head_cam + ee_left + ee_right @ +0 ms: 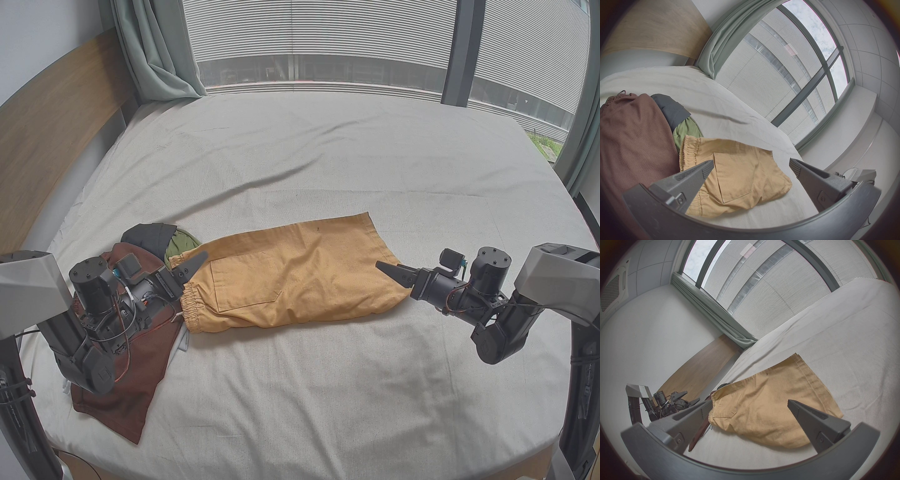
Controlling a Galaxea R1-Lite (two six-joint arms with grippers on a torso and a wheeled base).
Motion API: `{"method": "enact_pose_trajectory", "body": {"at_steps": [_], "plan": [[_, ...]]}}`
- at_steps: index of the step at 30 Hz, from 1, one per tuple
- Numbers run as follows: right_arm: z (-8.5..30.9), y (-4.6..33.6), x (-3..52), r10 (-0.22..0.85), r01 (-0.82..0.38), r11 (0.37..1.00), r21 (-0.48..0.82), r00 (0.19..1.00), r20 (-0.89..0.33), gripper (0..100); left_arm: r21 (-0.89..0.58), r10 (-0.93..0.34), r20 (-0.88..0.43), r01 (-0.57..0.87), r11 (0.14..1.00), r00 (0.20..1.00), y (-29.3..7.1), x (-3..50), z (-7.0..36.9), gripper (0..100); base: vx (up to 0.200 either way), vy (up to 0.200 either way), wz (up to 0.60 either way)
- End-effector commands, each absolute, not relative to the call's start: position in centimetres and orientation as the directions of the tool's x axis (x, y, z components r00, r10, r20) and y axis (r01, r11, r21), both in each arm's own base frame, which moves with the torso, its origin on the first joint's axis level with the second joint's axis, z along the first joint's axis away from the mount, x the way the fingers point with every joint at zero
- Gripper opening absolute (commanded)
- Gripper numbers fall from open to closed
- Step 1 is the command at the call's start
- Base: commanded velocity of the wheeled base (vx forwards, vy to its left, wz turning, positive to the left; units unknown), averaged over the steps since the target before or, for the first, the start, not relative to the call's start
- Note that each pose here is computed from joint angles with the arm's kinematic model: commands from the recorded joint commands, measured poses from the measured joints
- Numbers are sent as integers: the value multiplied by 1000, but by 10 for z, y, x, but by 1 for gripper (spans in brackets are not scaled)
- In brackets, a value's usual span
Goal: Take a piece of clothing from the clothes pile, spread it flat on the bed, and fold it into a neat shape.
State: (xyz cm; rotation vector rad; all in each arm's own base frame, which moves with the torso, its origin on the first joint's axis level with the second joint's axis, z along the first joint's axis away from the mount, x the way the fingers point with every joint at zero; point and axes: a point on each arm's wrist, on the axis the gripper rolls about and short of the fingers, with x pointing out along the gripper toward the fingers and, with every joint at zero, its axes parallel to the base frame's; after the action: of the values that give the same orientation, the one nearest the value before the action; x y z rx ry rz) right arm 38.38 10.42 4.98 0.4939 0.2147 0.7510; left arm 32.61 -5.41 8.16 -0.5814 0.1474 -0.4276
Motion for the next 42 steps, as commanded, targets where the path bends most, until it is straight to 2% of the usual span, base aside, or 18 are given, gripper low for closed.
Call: {"method": "enact_pose_trajectory", "body": {"at_steps": [1, 12, 32, 42], "plan": [[39, 105, 380, 701, -589, 626, 511, 712, -38, 100, -563, -436, -34, 343, 752, 899, -56, 324, 77, 100, 0, 0, 0], [0, 106, 376, 655, -496, 676, 546, 743, -136, 100, -560, -440, -38, 345, 753, 897, -58, 323, 76, 100, 0, 0, 0], [-24, 108, 369, 658, -465, 682, 565, 727, -196, 100, -564, -437, -57, 332, 756, 898, -58, 325, 69, 100, 0, 0, 0], [-40, 130, 375, 673, -475, 672, 568, 712, -200, 100, -564, -436, -57, 331, 757, 898, -57, 325, 69, 100, 0, 0, 0]]}}
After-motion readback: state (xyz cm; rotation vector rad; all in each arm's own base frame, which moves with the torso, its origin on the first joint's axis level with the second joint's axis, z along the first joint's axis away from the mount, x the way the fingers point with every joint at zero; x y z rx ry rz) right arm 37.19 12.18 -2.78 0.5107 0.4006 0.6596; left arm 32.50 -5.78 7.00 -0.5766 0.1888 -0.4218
